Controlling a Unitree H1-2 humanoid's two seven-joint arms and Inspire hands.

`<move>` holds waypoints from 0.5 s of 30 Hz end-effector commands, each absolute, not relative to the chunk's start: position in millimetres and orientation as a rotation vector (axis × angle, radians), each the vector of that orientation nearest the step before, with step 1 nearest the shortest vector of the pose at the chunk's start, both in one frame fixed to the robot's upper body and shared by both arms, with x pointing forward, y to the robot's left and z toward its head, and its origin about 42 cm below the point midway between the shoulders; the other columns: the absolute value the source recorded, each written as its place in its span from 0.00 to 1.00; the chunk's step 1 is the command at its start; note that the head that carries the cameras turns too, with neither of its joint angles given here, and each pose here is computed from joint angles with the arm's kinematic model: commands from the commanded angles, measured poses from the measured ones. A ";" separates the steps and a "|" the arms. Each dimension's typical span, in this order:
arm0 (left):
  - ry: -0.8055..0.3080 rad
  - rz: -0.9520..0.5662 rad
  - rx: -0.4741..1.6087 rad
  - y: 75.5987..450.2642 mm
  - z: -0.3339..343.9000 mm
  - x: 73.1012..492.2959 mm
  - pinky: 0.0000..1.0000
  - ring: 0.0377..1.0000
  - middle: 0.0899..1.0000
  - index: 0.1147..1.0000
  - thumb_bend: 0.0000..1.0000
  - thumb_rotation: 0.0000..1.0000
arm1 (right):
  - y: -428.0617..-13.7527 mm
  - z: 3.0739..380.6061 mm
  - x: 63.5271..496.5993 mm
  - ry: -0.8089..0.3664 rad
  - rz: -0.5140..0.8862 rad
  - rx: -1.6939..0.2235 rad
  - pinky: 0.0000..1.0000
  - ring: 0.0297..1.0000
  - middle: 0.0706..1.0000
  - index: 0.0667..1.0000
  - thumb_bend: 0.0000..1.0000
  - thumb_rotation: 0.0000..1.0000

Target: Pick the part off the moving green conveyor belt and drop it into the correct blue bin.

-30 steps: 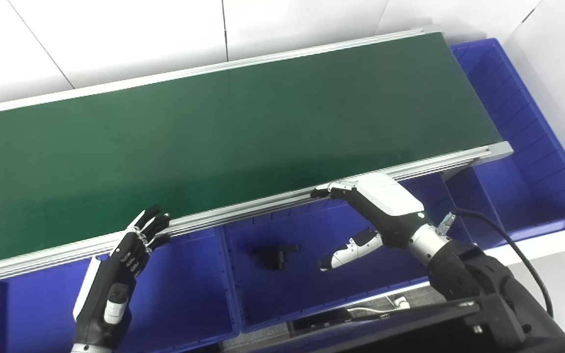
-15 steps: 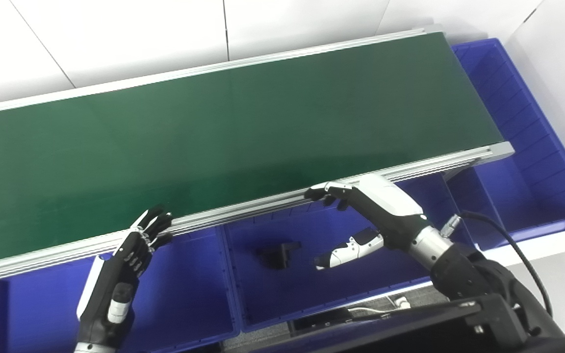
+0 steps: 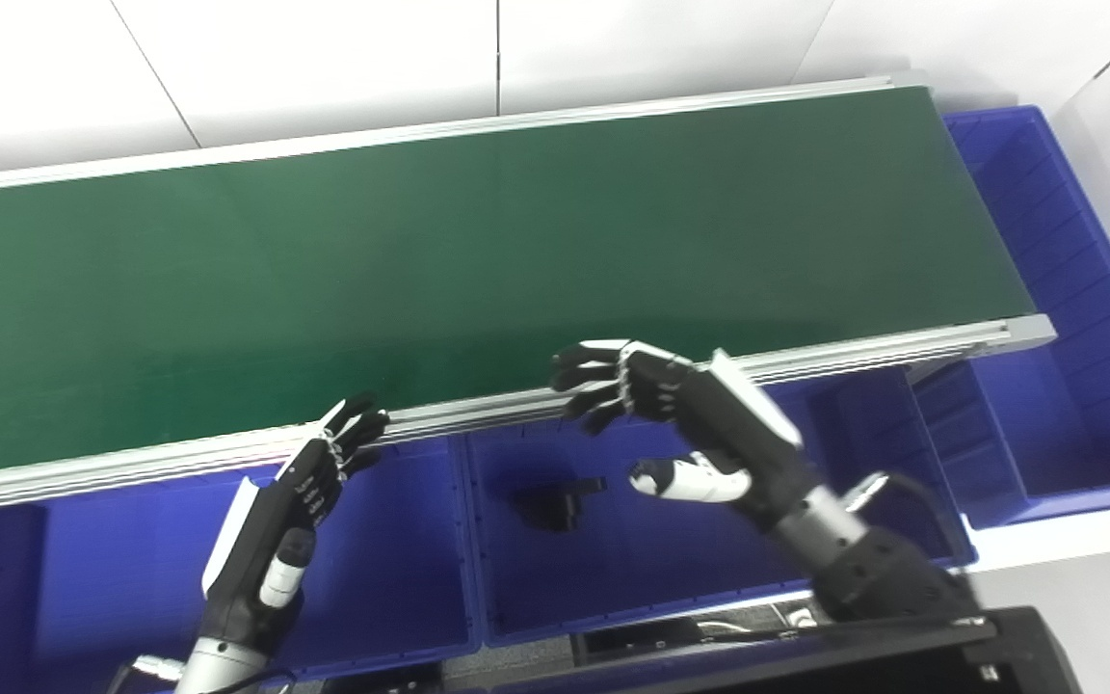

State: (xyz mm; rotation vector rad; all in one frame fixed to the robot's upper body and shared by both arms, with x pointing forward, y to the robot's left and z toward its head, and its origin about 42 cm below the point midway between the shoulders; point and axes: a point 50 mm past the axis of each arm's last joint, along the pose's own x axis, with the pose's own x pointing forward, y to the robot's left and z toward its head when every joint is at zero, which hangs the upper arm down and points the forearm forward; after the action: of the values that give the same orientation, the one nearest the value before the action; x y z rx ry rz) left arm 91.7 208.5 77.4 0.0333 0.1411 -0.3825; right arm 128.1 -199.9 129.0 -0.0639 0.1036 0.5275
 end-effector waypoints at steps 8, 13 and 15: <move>0.095 -0.384 0.030 191.0 81.0 87.1 0.88 0.89 0.87 0.89 1.00 0.96 | -176.4 91.5 119.5 0.042 0.487 -0.028 0.71 0.75 0.81 0.87 1.00 0.85; 0.091 -0.398 0.025 183.7 80.7 86.2 0.89 0.90 0.88 0.90 1.00 0.96 | -176.1 80.5 117.2 0.052 0.468 -0.041 0.74 0.78 0.82 0.87 1.00 0.90; 0.095 -0.397 0.022 180.6 80.6 85.5 0.89 0.90 0.88 0.90 1.00 0.95 | -178.5 76.2 115.4 0.040 0.471 -0.061 0.74 0.78 0.82 0.87 1.00 0.91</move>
State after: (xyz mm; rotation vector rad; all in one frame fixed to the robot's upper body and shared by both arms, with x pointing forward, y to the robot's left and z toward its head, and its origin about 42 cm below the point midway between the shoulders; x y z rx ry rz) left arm 88.5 184.5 74.5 0.0225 0.1392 -0.4017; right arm 115.8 -179.2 70.7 -0.0517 0.1238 0.4690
